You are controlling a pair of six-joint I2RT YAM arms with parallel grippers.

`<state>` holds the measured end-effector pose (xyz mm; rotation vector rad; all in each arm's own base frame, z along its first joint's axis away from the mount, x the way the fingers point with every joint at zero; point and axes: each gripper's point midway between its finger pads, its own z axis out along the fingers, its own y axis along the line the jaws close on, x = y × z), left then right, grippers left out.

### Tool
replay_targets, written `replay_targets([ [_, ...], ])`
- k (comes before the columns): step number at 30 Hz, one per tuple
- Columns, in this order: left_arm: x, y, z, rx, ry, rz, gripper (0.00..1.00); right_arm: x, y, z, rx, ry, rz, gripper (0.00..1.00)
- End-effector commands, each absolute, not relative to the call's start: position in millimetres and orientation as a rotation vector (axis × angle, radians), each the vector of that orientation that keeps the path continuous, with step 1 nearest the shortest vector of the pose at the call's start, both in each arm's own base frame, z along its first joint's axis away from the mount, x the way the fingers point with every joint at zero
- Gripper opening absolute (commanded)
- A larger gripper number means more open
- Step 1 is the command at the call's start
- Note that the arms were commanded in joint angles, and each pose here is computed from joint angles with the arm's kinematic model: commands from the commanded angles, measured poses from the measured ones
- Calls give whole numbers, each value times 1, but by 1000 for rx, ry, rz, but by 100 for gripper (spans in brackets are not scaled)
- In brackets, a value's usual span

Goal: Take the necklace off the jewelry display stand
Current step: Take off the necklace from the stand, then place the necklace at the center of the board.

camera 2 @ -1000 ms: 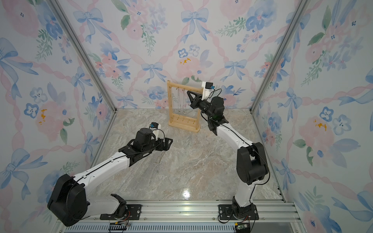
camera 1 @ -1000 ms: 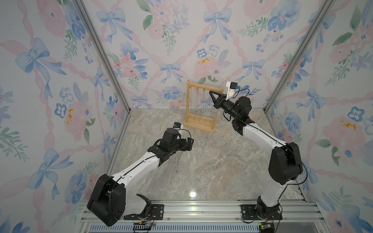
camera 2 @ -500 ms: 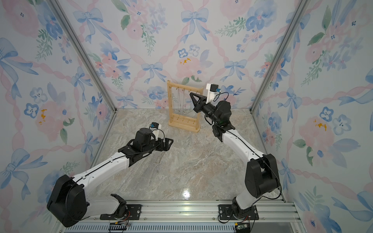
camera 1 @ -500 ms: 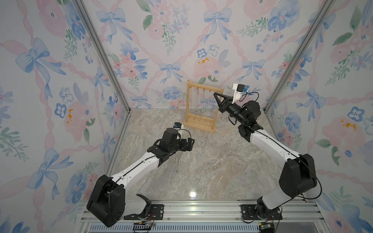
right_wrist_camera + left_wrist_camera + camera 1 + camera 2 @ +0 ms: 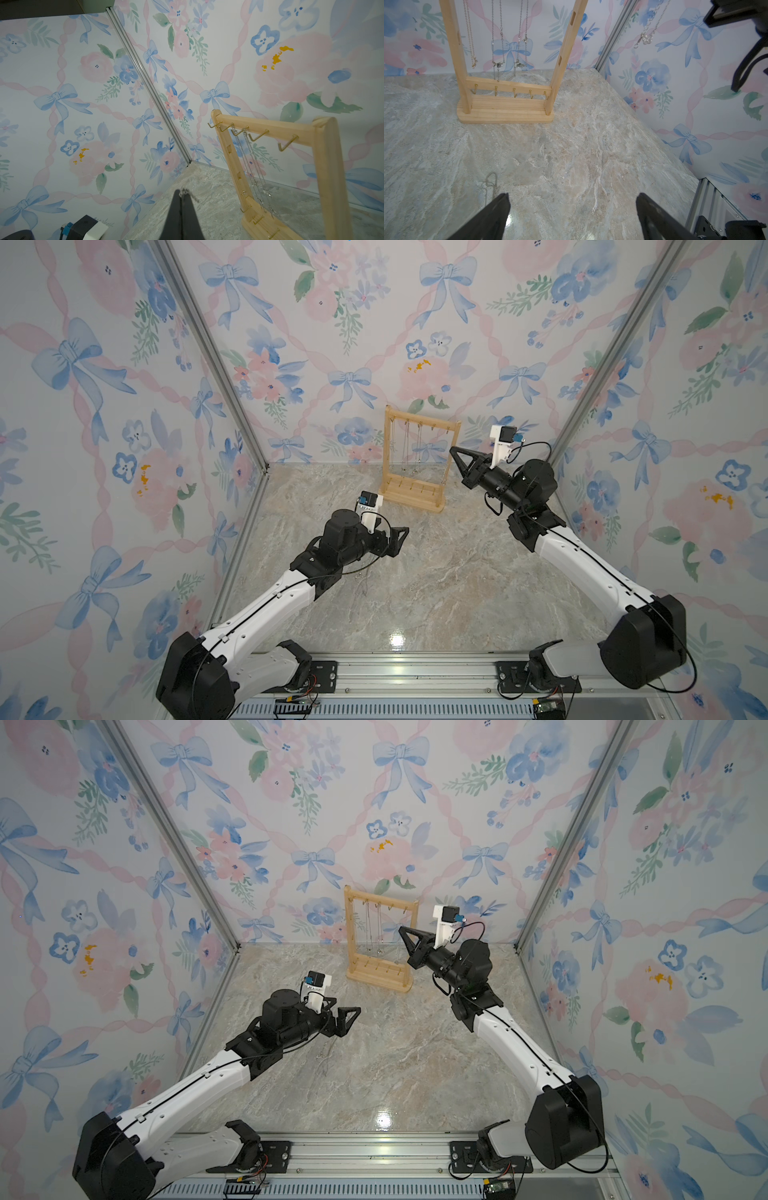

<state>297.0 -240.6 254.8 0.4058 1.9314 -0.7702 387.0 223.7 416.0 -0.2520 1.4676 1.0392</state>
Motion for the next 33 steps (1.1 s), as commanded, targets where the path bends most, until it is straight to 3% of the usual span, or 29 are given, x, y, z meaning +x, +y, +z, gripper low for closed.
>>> replay_targets([
  [1,288,-245,270,466,1831,-786,98,375,218,395,-222,1543,1055,0],
  [14,263,-275,291,581,1655,-1027,95,319,195,352,-281,1655,972,0],
  [22,247,-303,289,646,1655,-1069,87,293,191,352,-398,1651,929,0],
  [33,225,-350,310,784,1522,-1143,86,271,193,354,-499,1650,925,0],
])
